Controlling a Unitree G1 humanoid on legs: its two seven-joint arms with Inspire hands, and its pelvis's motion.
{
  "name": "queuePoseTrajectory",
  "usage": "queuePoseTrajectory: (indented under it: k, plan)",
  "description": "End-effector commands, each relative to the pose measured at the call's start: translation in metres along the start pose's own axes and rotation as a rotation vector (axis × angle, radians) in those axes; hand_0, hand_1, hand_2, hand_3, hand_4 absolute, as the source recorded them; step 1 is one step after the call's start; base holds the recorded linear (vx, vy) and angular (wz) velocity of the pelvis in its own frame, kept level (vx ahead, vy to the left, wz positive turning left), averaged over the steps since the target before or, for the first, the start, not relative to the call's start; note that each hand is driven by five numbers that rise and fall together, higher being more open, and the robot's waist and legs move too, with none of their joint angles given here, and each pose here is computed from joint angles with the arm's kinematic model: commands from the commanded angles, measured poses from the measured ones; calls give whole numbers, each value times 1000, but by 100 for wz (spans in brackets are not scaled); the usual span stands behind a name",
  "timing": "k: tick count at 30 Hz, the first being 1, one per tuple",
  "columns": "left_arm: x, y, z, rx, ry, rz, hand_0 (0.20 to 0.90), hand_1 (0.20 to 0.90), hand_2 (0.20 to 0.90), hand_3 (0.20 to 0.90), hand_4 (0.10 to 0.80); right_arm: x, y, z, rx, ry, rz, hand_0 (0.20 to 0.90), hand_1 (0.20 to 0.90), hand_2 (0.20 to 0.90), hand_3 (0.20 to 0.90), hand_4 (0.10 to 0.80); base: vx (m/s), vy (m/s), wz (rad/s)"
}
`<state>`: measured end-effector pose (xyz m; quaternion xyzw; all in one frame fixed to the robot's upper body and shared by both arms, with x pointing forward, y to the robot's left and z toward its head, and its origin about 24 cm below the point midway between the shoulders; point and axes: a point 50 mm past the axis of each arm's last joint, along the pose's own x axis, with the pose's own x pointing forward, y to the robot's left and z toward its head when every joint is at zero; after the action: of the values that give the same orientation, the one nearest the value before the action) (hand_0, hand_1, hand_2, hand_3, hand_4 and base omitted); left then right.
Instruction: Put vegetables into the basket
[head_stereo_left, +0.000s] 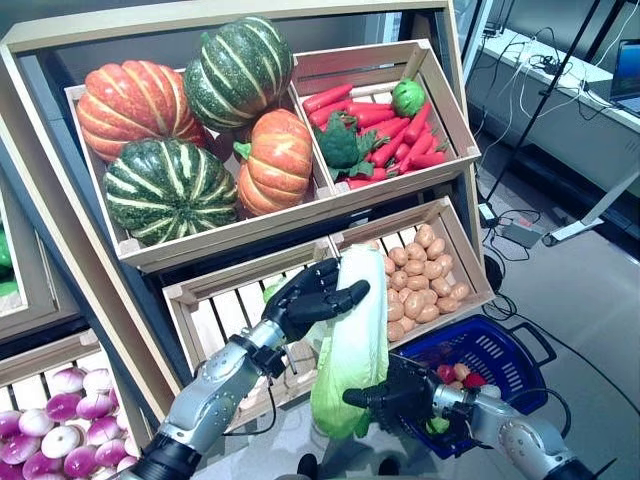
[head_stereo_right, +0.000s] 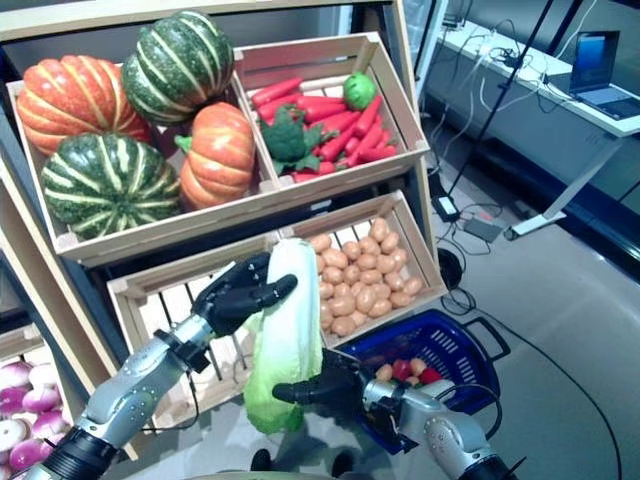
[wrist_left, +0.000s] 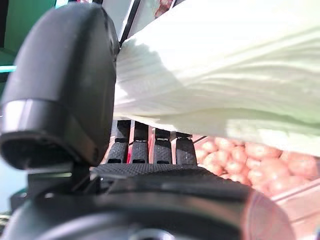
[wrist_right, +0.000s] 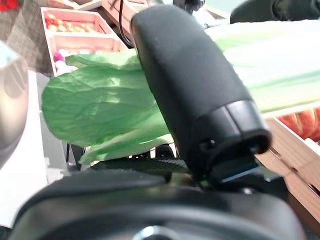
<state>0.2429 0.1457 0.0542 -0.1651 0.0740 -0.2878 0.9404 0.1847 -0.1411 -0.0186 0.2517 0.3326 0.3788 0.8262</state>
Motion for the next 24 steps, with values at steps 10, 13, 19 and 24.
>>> queuePoseTrajectory:
  k: [10,13,19,24]
  plan:
    - [19,-51,21,-165,-161,-359,300,300,300,300,400,10,16,38,-70,-155,97,300,300,300,300,400,0,0,0]
    - [19,-51,21,-159,-158,-355,300,300,300,300,400,10,16,39,-67,-165,95,300,300,300,300,400,-1,-6,-4]
    - [18,-48,20,-149,-150,-334,900,900,900,900,800,11,18,41,-56,-204,103,300,300,300,300,400,0,0,0]
    - [15,-45,22,-158,-161,-316,900,900,900,900,800,8,17,42,-34,-259,82,300,300,300,300,400,0,0,0]
